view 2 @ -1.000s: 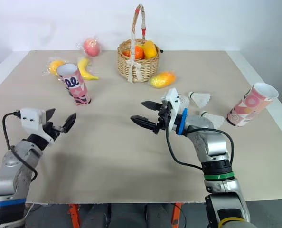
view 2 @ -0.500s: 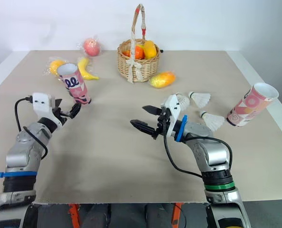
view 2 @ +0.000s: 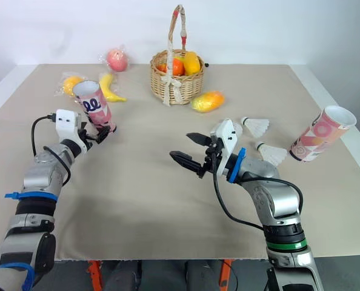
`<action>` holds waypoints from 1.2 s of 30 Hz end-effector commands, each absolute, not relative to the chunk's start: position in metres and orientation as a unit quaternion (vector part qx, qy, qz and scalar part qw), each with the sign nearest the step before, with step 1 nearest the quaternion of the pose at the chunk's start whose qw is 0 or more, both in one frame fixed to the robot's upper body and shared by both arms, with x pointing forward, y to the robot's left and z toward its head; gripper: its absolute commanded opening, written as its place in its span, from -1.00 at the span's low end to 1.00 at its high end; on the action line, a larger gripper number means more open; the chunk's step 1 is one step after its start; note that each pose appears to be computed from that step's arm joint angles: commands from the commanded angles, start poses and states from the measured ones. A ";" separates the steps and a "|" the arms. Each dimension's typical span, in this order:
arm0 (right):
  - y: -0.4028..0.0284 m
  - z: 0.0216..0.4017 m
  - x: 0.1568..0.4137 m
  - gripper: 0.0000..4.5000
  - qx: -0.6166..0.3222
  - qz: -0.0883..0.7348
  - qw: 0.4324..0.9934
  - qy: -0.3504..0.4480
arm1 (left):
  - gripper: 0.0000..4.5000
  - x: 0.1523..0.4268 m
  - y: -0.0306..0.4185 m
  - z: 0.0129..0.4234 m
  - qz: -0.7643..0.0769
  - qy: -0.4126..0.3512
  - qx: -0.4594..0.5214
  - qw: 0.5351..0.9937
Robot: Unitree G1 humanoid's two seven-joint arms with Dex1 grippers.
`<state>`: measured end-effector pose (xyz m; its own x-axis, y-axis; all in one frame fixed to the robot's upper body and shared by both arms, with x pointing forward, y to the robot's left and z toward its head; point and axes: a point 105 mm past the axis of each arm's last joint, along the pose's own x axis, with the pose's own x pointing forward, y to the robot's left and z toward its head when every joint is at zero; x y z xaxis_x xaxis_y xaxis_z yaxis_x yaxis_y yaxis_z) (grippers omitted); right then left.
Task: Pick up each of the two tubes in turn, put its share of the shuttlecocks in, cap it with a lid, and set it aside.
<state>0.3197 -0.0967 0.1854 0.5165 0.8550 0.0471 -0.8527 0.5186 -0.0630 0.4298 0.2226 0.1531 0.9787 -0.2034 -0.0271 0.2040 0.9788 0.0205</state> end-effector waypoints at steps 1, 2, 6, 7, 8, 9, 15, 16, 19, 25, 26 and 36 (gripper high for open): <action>-0.096 0.202 0.312 0.98 -0.027 0.494 0.867 -0.065 | 1.00 0.438 0.223 0.169 -0.104 -0.012 0.021 0.994; -0.095 0.203 0.310 0.98 -0.026 0.497 0.865 -0.066 | 1.00 0.439 0.224 0.170 -0.103 -0.012 0.021 0.994; -0.092 0.205 0.306 0.98 -0.024 0.502 0.862 -0.067 | 1.00 0.444 0.224 0.167 -0.106 -0.006 0.025 0.994; -0.091 0.206 0.305 0.98 -0.025 0.503 0.861 -0.067 | 1.00 0.445 0.223 0.166 -0.108 -0.005 0.027 0.994; -0.090 0.206 0.305 0.98 -0.025 0.504 0.860 -0.068 | 1.00 0.446 0.222 0.166 -0.110 -0.004 0.028 0.994; -0.089 0.207 0.304 0.98 -0.025 0.505 0.860 -0.069 | 1.00 0.447 0.222 0.165 -0.111 -0.003 0.028 0.993; -0.089 0.211 0.304 0.98 -0.026 0.506 0.859 -0.073 | 1.00 0.454 0.216 0.163 -0.121 0.004 0.027 0.992; -0.089 0.211 0.304 0.98 -0.027 0.506 0.859 -0.073 | 1.00 0.454 0.216 0.164 -0.122 0.004 0.026 0.992; -0.090 0.211 0.303 0.98 -0.029 0.505 0.860 -0.073 | 1.00 0.457 0.212 0.165 -0.128 0.002 0.026 0.991; -0.090 0.212 0.304 0.98 -0.030 0.505 0.860 -0.072 | 1.00 0.459 0.208 0.166 -0.131 -0.003 0.017 0.991; -0.089 0.212 0.304 0.98 -0.030 0.505 0.860 -0.072 | 1.00 0.460 0.207 0.166 -0.130 -0.003 0.017 0.991; -0.090 0.213 0.305 1.00 -0.032 0.506 0.859 -0.071 | 0.39 0.461 0.209 0.168 -0.124 -0.016 0.024 0.992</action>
